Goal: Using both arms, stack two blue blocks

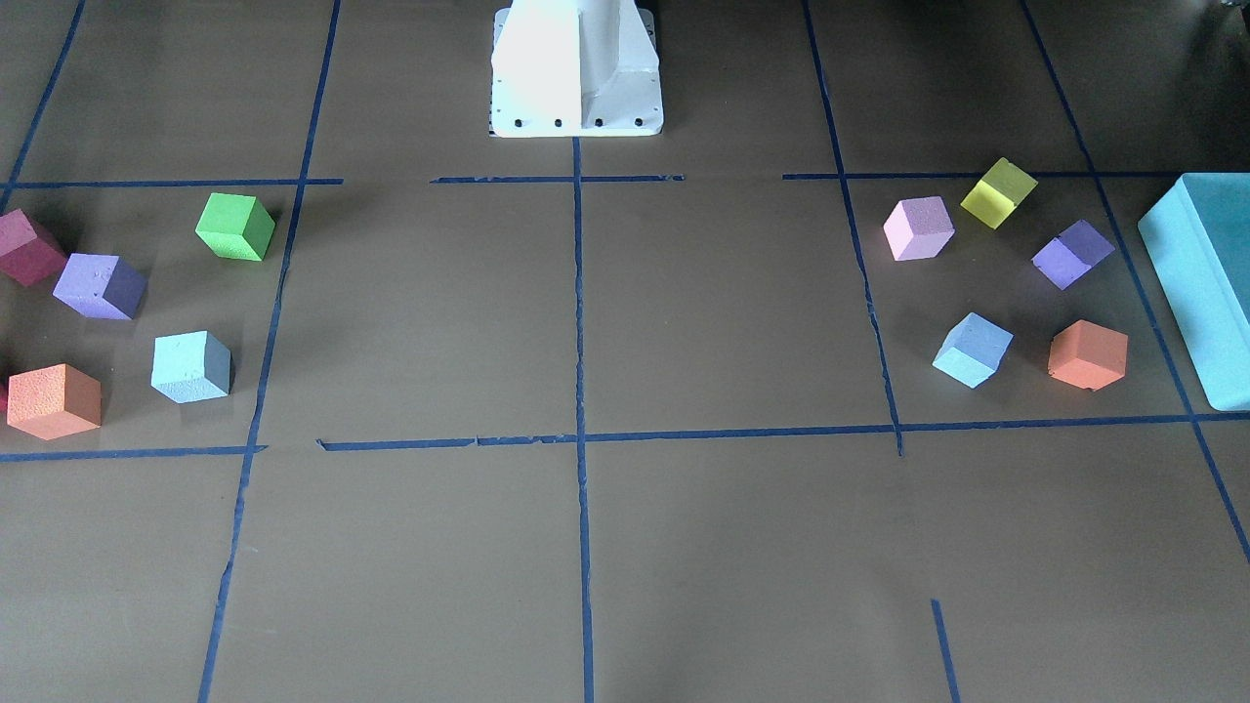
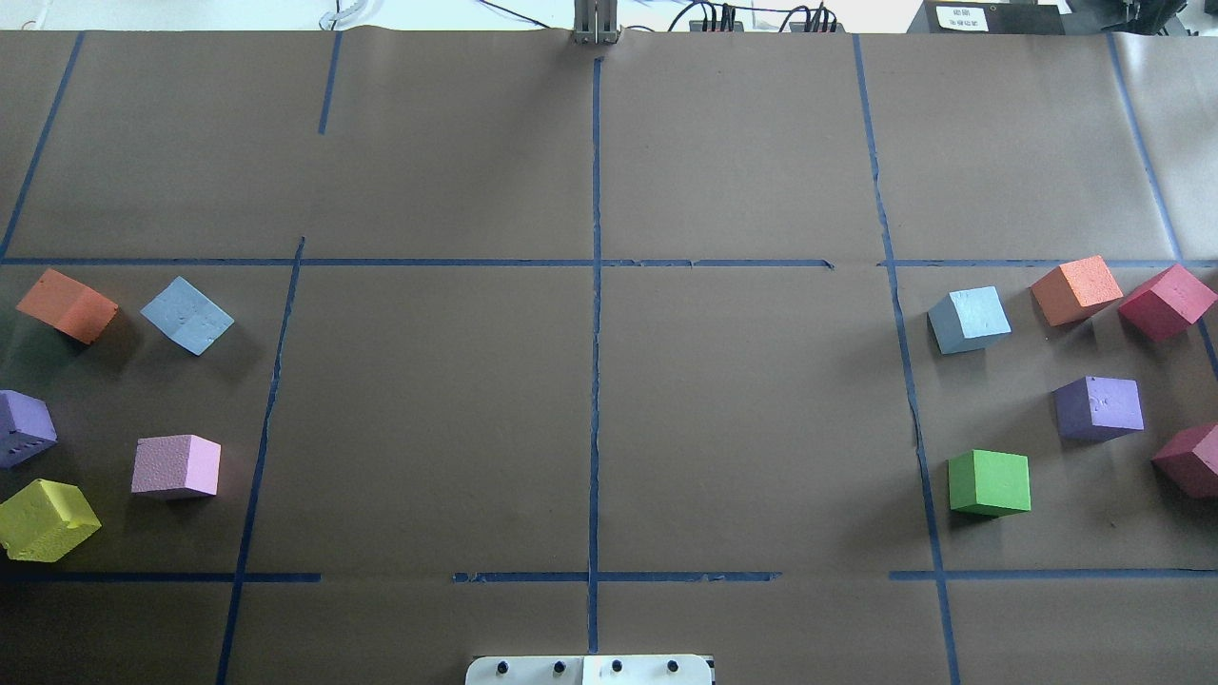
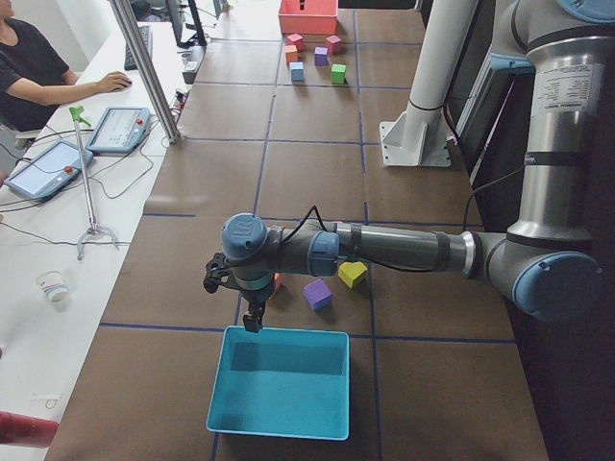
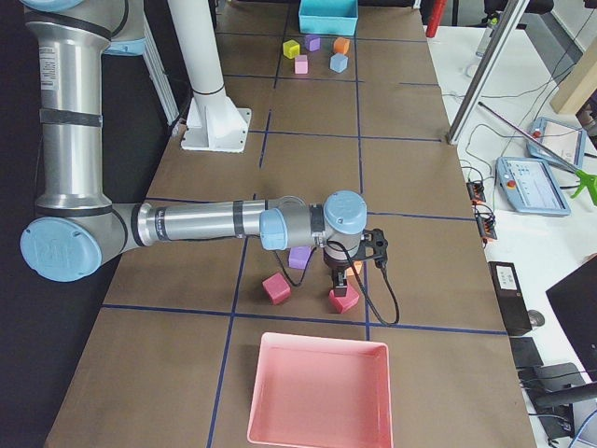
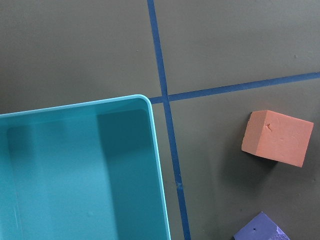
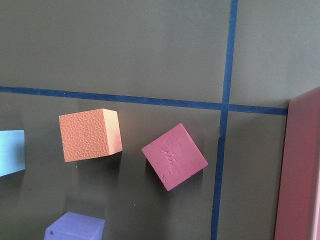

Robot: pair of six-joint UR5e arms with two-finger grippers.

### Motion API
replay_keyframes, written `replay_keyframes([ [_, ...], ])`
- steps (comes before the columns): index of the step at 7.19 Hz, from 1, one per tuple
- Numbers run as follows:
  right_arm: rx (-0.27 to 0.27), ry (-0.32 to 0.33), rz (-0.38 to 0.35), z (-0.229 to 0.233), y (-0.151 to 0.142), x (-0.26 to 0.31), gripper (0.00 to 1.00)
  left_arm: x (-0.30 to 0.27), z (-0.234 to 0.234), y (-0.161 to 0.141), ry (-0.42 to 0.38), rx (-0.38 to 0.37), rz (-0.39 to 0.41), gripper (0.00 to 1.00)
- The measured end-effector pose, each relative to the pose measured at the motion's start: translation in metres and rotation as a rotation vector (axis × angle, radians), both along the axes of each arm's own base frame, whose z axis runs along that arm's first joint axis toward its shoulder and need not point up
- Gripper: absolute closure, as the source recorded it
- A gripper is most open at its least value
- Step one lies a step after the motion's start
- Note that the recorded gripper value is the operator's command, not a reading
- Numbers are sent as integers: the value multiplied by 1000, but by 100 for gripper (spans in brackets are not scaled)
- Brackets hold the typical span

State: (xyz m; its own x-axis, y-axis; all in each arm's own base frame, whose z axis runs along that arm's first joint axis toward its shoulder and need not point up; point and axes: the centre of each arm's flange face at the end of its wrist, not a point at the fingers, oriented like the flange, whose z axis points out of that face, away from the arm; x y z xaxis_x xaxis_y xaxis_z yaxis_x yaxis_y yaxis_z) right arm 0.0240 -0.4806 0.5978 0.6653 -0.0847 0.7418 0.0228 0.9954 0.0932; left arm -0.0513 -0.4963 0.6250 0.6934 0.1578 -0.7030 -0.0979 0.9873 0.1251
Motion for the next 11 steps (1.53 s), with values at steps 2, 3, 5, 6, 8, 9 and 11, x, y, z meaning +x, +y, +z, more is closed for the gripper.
replay_keyframes([
  [2, 2, 0, 0, -1, 0, 0, 0, 0, 2, 2, -2, -2, 1, 0],
  [3, 10, -1, 0, -2, -1, 0, 0, 0, 1, 2, -2, -2, 0, 0],
  [5, 29, -5, 0, 1, 1, 0, 0, 0, -3, 1, -3, 5, -5, 0],
  [6, 31, -6, -2, 2, 3, -1, 0, 0, -5, 0, -2, 16, -6, 0],
  [8, 33, -6, -3, 1, 3, -2, 0, 0, -3, 2, -1, 16, -5, 0],
  [9, 33, -7, -4, 1, 3, -2, 0, 0, 0, 3, -1, 14, -4, 0],
  [11, 39, -8, -9, -1, 2, -5, 0, 1, -2, 3, -1, 23, 1, 0],
])
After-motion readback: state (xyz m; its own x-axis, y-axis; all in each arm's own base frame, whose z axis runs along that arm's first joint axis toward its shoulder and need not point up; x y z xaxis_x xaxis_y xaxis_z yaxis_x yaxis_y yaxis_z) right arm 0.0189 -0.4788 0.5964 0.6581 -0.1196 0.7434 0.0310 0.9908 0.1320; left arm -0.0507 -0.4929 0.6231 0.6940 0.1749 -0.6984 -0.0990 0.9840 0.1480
